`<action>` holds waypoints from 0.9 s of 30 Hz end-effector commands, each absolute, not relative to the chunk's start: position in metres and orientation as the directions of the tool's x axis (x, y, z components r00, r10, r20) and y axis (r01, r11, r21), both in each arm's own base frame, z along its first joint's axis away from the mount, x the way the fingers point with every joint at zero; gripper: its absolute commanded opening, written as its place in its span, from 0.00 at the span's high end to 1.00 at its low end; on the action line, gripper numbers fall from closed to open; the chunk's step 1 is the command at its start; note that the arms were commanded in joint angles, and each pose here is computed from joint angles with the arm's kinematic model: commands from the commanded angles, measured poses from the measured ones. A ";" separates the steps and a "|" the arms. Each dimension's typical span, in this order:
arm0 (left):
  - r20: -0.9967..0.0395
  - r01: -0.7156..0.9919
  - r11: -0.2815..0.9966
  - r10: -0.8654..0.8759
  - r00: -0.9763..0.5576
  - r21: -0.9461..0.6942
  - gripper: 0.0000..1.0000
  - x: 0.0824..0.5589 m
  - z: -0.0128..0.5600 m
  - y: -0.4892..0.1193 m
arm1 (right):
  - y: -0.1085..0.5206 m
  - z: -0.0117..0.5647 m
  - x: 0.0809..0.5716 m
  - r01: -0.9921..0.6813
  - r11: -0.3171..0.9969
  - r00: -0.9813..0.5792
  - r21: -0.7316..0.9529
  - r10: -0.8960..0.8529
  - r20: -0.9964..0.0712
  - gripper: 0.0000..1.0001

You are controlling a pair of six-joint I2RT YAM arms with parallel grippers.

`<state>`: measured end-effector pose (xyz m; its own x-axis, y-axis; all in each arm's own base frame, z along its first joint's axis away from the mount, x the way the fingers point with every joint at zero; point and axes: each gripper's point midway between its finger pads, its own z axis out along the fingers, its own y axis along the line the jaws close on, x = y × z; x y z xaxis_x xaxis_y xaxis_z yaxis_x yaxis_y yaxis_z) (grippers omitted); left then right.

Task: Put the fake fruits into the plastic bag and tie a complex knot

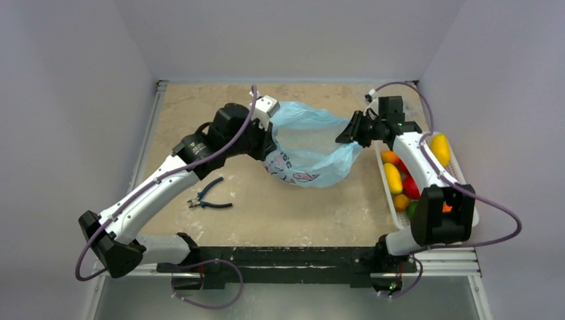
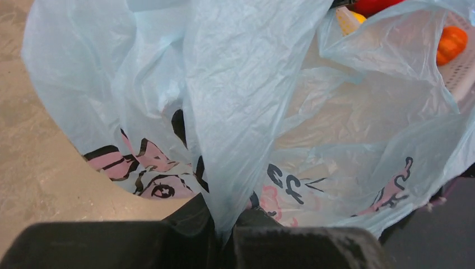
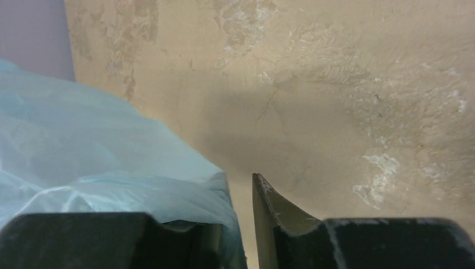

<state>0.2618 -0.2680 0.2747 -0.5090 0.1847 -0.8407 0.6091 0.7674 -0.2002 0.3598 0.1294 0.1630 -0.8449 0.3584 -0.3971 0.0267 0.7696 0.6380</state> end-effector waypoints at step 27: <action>-0.618 0.694 0.649 0.415 -0.668 -0.313 1.00 0.224 0.220 -0.257 | -0.043 0.240 0.284 -0.435 0.898 -0.735 0.066 -0.312 -0.602 0.16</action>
<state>0.2205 -0.2571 0.2072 -0.7100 0.4246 -0.5618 0.6667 0.6622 -0.3420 0.3081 0.0075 0.2663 -0.6195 -0.2482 -0.7447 -0.5024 0.8543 0.1332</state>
